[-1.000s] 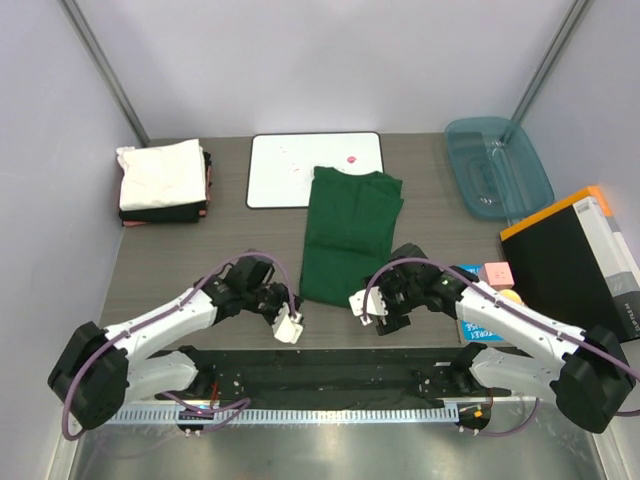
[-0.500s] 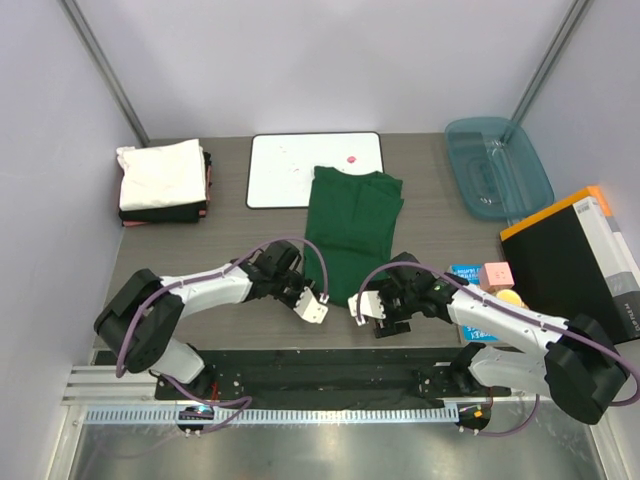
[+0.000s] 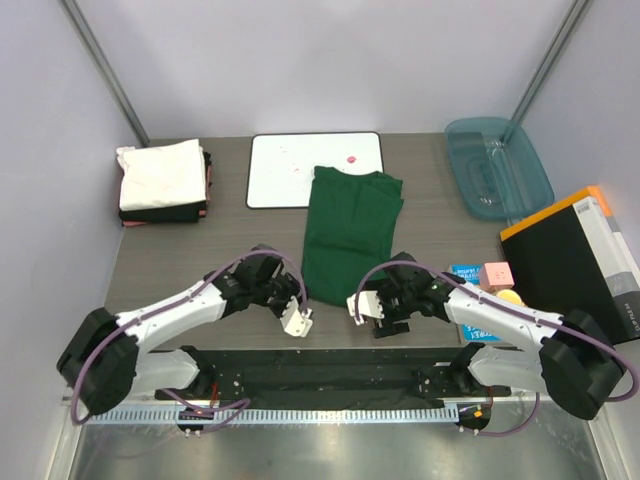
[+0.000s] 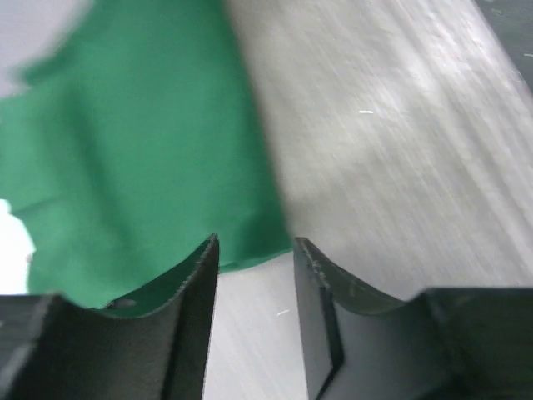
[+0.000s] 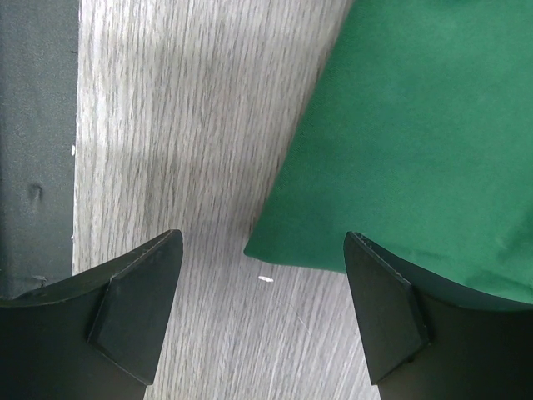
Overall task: Fold and stack the t-shirts
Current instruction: Grab one side of the 2/3 rectangular tshirt with both arms
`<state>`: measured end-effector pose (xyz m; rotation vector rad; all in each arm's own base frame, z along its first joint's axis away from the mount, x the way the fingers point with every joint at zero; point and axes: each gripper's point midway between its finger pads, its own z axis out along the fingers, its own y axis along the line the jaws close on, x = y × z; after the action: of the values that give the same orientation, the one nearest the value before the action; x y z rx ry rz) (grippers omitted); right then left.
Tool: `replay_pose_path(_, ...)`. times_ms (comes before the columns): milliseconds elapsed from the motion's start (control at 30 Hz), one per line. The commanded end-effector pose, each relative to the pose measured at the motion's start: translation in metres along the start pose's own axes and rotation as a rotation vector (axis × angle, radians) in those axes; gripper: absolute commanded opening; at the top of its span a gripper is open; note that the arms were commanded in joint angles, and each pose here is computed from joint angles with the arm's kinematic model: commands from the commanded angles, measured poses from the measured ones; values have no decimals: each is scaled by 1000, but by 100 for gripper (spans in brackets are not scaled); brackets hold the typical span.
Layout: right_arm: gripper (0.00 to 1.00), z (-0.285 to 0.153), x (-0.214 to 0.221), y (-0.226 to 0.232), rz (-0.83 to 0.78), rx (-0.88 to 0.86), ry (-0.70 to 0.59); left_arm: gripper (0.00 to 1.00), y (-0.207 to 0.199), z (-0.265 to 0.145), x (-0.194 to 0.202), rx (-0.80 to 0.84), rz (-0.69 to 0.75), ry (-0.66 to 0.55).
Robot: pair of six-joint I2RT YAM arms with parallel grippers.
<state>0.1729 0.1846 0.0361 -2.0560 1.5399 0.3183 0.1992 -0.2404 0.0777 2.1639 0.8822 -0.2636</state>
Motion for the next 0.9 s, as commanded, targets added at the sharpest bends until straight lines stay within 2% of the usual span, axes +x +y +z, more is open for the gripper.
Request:
replay_pose_path(0, 84, 3, -8, -11, -7, 23, -27, 40, -6, 18, 11, 70, -17, 13)
replay_pose_path(100, 84, 4, -8, -11, -8, 20, -24, 35, -3, 30, 24, 83, -25, 43)
replay_pose_path(633, 84, 14, -1, -5, -25, -15, -17, 30, -16, 47, 40, 161, -30, 78)
replay_pose_path(667, 84, 14, -1, -6, -25, -15, -16, 32, -15, 46, 40, 153, -38, 80)
replay_pose_path(700, 84, 13, -1, -8, -22, -11, -18, 38, -6, 41, 37, 123, -63, 84)
replay_pose_path(767, 84, 11, -4, -10, -21, -4, -21, 41, -6, 35, 32, 120, -84, 73)
replay_pose_path(867, 84, 9, -5, -11, -19, -6, -20, 53, -2, 18, 16, 96, -70, 37)
